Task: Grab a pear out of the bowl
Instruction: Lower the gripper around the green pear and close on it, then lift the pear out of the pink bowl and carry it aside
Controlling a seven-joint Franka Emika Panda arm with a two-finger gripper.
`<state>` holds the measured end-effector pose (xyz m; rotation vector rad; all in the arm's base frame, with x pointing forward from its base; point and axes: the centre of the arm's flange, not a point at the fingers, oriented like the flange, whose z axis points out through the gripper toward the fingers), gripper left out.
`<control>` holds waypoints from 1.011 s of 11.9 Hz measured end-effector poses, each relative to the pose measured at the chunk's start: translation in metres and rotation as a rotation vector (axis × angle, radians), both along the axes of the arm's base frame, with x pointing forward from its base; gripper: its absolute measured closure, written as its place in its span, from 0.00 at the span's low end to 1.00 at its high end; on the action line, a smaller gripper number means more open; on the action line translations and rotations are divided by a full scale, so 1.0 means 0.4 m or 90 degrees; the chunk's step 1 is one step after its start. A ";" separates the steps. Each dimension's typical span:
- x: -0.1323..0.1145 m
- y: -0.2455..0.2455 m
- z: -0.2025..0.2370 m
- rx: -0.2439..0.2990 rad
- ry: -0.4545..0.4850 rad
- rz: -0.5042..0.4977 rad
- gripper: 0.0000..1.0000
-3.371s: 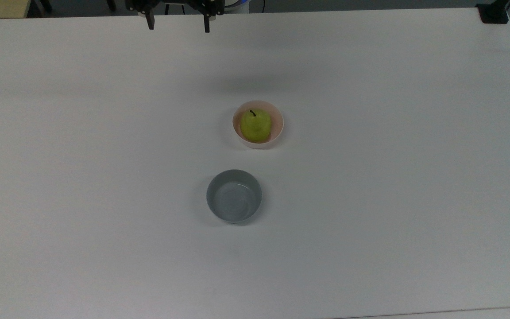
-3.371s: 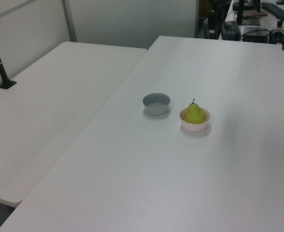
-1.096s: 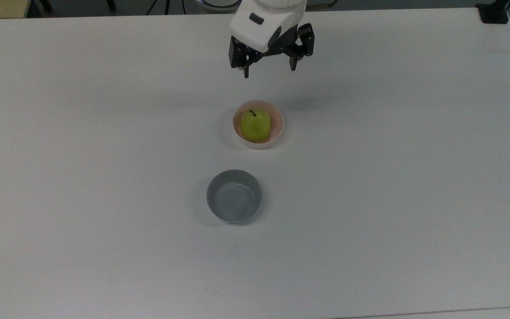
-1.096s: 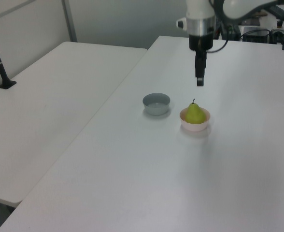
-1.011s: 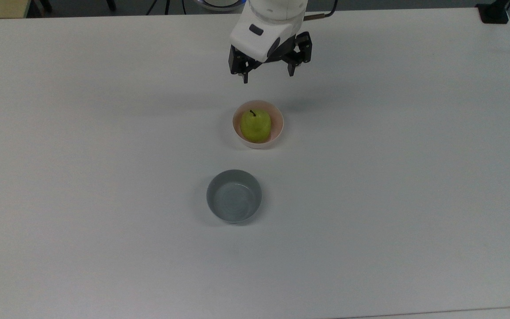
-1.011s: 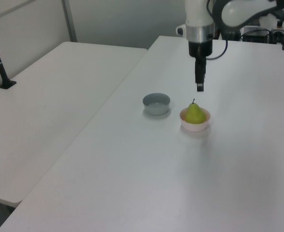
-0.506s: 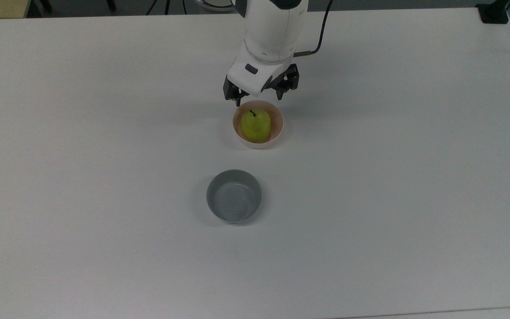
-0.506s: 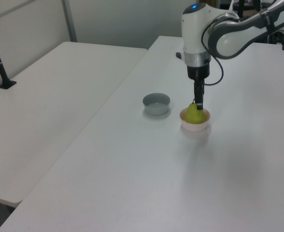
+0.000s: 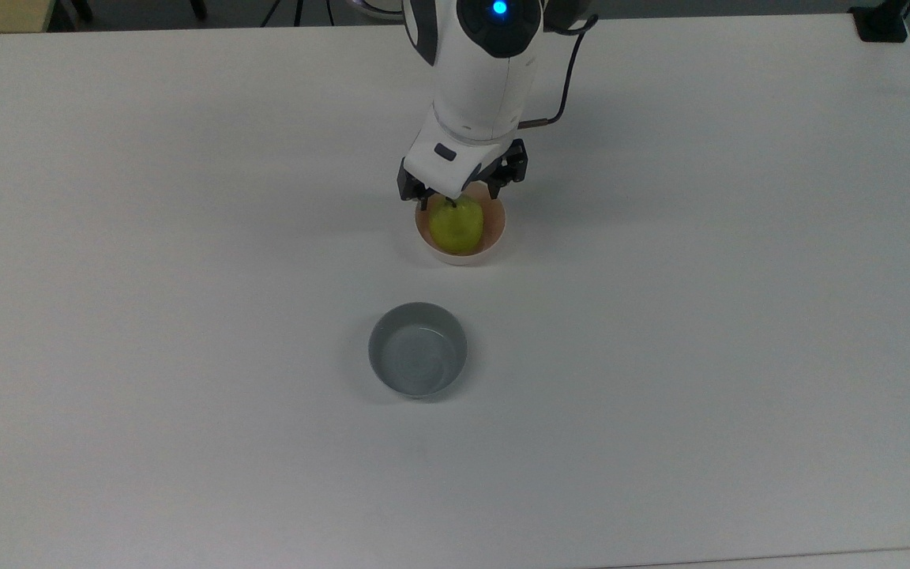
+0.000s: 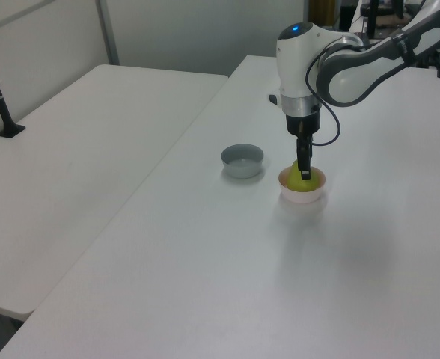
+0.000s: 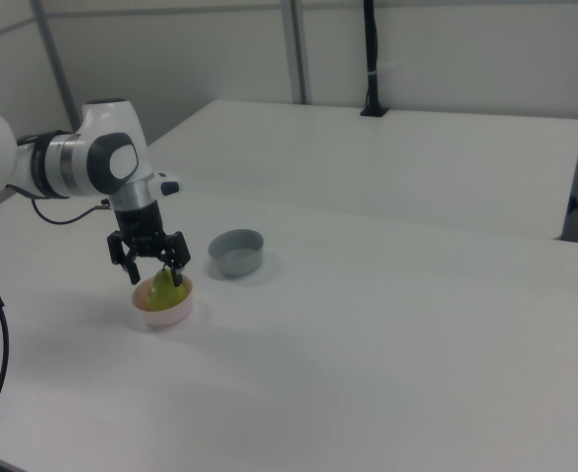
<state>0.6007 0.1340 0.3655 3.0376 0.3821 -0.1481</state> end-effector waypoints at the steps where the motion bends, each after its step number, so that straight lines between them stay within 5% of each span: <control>1: 0.003 0.001 -0.006 0.001 -0.002 0.000 0.02; 6: 0.007 0.002 -0.024 0.002 -0.002 0.001 0.07; 11: 0.011 0.000 -0.042 -0.006 -0.002 0.008 0.18; 12: 0.011 0.000 -0.042 -0.006 -0.002 0.008 0.27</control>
